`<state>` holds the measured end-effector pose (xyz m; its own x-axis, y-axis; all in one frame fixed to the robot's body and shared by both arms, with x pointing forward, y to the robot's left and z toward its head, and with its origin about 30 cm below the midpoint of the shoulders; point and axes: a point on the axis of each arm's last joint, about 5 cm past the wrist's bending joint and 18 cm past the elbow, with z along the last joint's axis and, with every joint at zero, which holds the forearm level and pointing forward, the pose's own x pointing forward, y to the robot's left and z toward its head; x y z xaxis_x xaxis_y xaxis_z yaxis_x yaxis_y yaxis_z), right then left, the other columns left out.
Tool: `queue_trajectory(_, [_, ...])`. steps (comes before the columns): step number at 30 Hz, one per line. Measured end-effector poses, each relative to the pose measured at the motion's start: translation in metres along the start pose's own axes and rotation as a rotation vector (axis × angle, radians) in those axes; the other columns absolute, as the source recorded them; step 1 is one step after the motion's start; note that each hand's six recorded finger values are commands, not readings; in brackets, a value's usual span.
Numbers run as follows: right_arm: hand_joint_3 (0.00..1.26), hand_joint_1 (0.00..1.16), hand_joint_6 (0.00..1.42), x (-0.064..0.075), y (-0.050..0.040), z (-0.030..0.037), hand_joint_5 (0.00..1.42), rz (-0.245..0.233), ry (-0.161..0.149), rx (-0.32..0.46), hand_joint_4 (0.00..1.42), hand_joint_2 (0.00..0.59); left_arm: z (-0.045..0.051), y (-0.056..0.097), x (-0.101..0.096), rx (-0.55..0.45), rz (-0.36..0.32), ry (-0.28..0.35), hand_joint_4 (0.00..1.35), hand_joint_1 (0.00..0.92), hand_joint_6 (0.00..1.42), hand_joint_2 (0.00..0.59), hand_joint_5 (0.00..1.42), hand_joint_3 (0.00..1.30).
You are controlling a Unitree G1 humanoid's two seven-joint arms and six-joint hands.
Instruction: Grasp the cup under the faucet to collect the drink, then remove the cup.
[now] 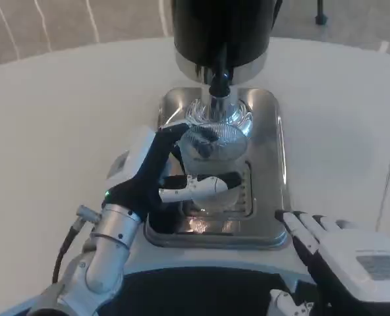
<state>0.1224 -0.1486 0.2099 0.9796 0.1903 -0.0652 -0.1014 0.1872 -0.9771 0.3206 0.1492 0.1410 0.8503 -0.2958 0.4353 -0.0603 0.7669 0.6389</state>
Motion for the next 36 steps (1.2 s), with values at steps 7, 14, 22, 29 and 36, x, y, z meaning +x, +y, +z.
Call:
queue_trajectory(7, [0.02,0.17,0.0,0.0035,-0.0002,0.0008,0.0,0.003,-0.008,0.0,0.0,0.505,0.0006,0.0001,0.0017,0.002,-0.005,-0.001,0.51,0.457,1.33,0.024,0.95,0.62])
queue_trajectory(14, [0.03,0.17,0.0,0.0045,0.001,0.0019,0.0,0.01,-0.011,0.005,0.0,0.507,-0.0002,0.001,0.0013,0.01,-0.01,-0.001,0.35,0.341,1.2,0.071,0.77,0.51])
queue_trajectory(22, [0.04,0.17,0.0,0.0051,0.0017,0.0008,0.0,0.016,-0.007,0.012,0.0,0.505,-0.001,0.0021,0.0007,0.023,-0.02,-0.003,0.23,0.297,0.9,0.077,0.52,0.4])
queue_trajectory(29, [0.05,0.16,0.0,0.005,0.0017,0.0,0.0,0.02,-0.011,0.016,0.0,0.493,-0.0022,0.004,0.0001,0.039,-0.03,-0.005,0.1,0.278,0.54,0.072,0.32,0.36])
queue_trajectory(36, [0.05,0.15,0.0,0.0051,0.0021,-0.0004,0.0,0.022,-0.008,0.02,0.0,0.495,-0.0028,0.0045,-0.0005,0.069,-0.04,-0.016,0.0,0.255,0.3,0.066,0.16,0.27])
